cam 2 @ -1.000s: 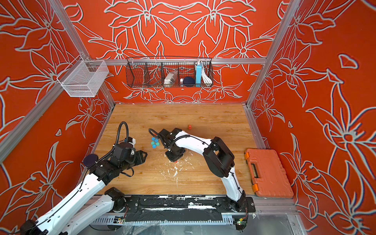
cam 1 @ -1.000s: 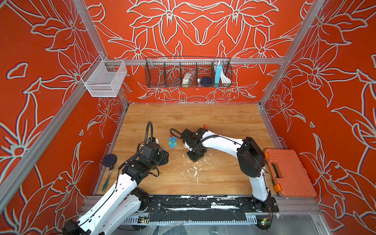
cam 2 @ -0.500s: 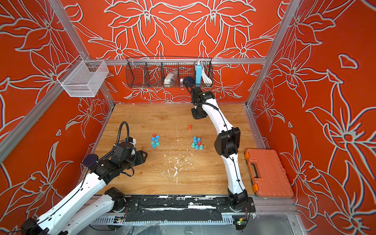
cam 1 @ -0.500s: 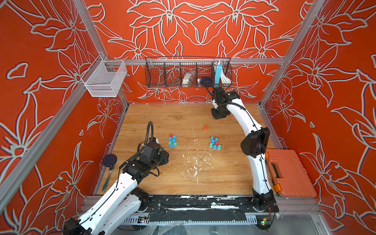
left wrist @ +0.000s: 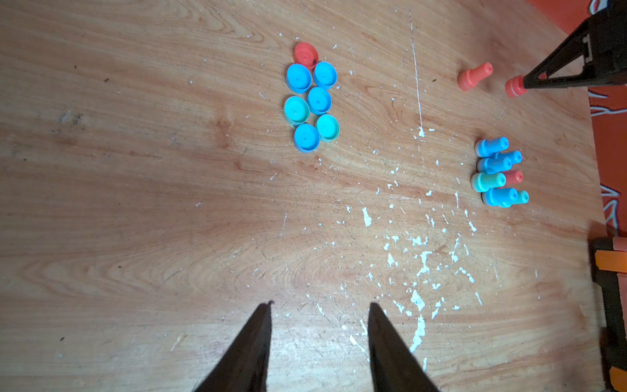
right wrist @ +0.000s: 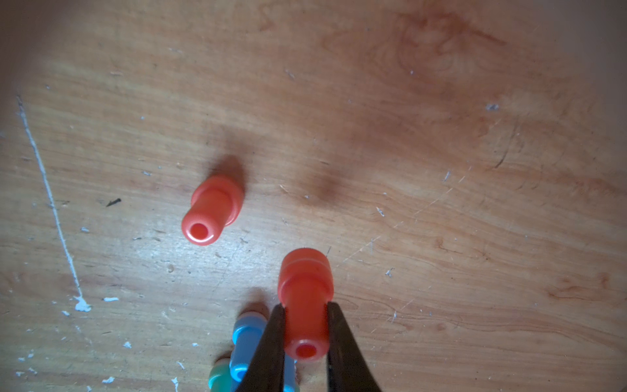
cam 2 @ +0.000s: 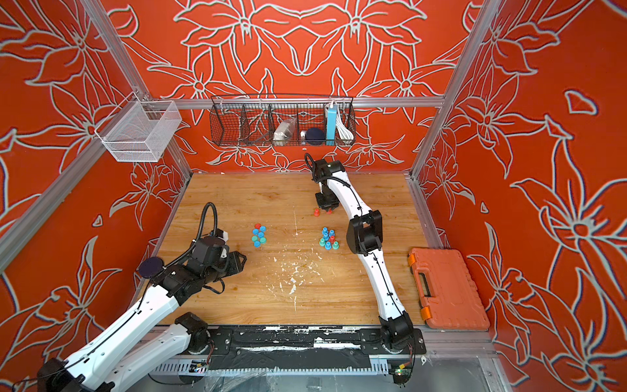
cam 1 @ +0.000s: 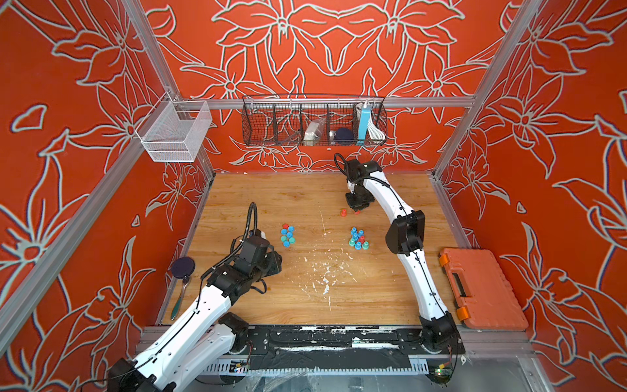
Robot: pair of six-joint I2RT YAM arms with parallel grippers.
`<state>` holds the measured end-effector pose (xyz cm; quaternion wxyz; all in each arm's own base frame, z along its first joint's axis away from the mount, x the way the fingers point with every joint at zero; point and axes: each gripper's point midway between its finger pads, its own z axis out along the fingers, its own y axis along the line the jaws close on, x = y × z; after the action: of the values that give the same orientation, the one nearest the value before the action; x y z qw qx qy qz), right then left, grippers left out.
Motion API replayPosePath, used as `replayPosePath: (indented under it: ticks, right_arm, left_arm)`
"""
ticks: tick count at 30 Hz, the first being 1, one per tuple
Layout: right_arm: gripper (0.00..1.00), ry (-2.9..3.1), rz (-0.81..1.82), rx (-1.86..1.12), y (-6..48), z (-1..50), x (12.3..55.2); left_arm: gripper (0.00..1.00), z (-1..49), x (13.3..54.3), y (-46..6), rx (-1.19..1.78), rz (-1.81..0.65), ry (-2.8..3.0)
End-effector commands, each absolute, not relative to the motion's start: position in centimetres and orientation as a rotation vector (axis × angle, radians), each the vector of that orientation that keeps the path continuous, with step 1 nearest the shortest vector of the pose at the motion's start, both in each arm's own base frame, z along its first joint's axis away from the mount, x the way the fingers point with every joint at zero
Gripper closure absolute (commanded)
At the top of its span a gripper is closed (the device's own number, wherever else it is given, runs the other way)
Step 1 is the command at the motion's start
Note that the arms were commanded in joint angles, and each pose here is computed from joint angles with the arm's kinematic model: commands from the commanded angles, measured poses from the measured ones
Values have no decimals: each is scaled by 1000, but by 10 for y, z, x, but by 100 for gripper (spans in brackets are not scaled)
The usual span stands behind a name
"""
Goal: Close the stamp cap
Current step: Place the stamp at the center of the board.
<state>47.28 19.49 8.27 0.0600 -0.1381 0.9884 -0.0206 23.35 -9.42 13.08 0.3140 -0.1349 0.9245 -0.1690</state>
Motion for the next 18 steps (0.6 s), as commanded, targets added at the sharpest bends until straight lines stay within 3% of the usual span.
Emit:
replayPosePath:
  ticks: [1,13,18]
  right_arm:
    - [92,2999,-76,-383,193,72,478]
    - [89,3023,-35,-374,195,54,483]
    - [75,3021,-30,-371,194,55,483]
  left_arm:
    - [53,144,240,-93,-362,-449,2399]
    - [53,147,241,-92,-358,-439,2396]
    - [53,148,245,-94,-351,-440,2397]
